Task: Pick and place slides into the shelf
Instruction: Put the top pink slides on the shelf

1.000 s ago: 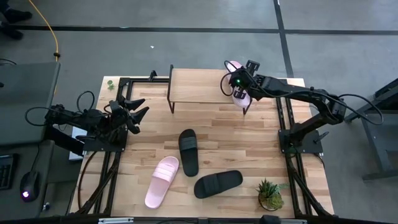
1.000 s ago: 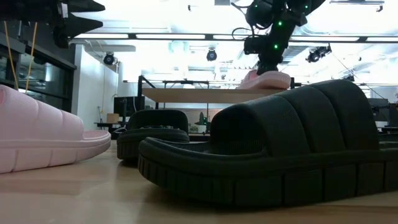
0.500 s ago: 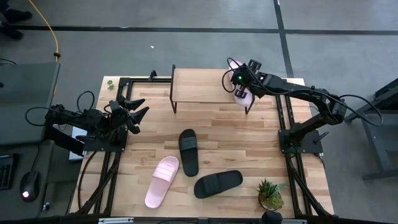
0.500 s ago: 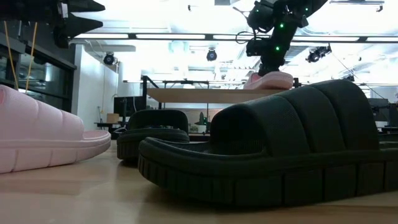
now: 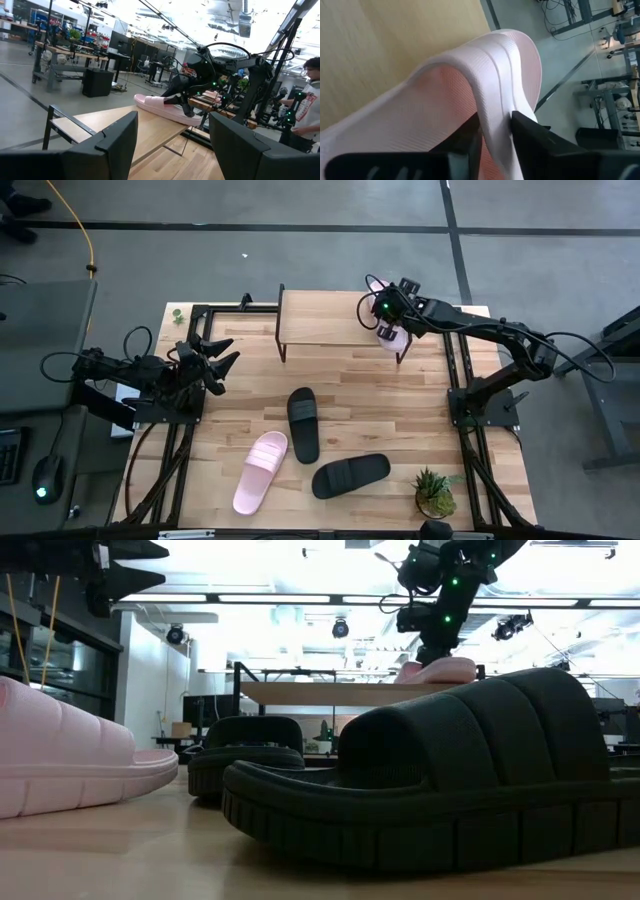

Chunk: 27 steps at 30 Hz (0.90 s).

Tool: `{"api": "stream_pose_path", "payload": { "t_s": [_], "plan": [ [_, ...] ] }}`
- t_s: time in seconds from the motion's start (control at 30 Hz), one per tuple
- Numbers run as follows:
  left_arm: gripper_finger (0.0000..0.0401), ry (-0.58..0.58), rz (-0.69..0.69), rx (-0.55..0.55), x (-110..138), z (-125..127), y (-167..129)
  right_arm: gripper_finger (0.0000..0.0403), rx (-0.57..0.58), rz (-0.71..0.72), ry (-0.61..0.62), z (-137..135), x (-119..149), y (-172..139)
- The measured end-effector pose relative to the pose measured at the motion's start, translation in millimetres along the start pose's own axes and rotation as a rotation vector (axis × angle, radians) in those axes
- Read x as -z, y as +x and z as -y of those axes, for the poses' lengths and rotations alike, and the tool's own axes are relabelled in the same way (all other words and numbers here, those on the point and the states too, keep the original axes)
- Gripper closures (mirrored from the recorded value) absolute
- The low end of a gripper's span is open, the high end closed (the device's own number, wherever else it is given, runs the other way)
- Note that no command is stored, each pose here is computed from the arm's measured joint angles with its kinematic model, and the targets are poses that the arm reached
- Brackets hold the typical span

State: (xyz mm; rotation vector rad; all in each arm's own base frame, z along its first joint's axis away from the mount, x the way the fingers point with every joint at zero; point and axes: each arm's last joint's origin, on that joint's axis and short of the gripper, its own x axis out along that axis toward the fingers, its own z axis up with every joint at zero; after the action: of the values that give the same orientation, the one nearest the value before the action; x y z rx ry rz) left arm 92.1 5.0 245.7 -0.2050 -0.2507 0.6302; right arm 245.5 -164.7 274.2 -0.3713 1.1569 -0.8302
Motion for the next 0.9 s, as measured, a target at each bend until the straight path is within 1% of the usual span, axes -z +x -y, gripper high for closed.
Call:
{"api": "stream_pose_path", "payload": {
  "t_s": [0.23, 0.57, 0.9],
  "plan": [
    [0.0176, 0.000, 0.000, 0.000, 0, 0, 0, 0.0284, -0.040, 0.021, 0.014, -3, -1, -1],
    [0.0176, 0.000, 0.000, 0.000, 0, 0, 0, 0.0283, 0.011, 0.031, -0.035, -17, -7, -13],
    [0.0176, 0.000, 0.000, 0.000, 0, 0, 0, 0.0283, 0.011, 0.040, -0.041, -20, -9, -15]
  ]
}}
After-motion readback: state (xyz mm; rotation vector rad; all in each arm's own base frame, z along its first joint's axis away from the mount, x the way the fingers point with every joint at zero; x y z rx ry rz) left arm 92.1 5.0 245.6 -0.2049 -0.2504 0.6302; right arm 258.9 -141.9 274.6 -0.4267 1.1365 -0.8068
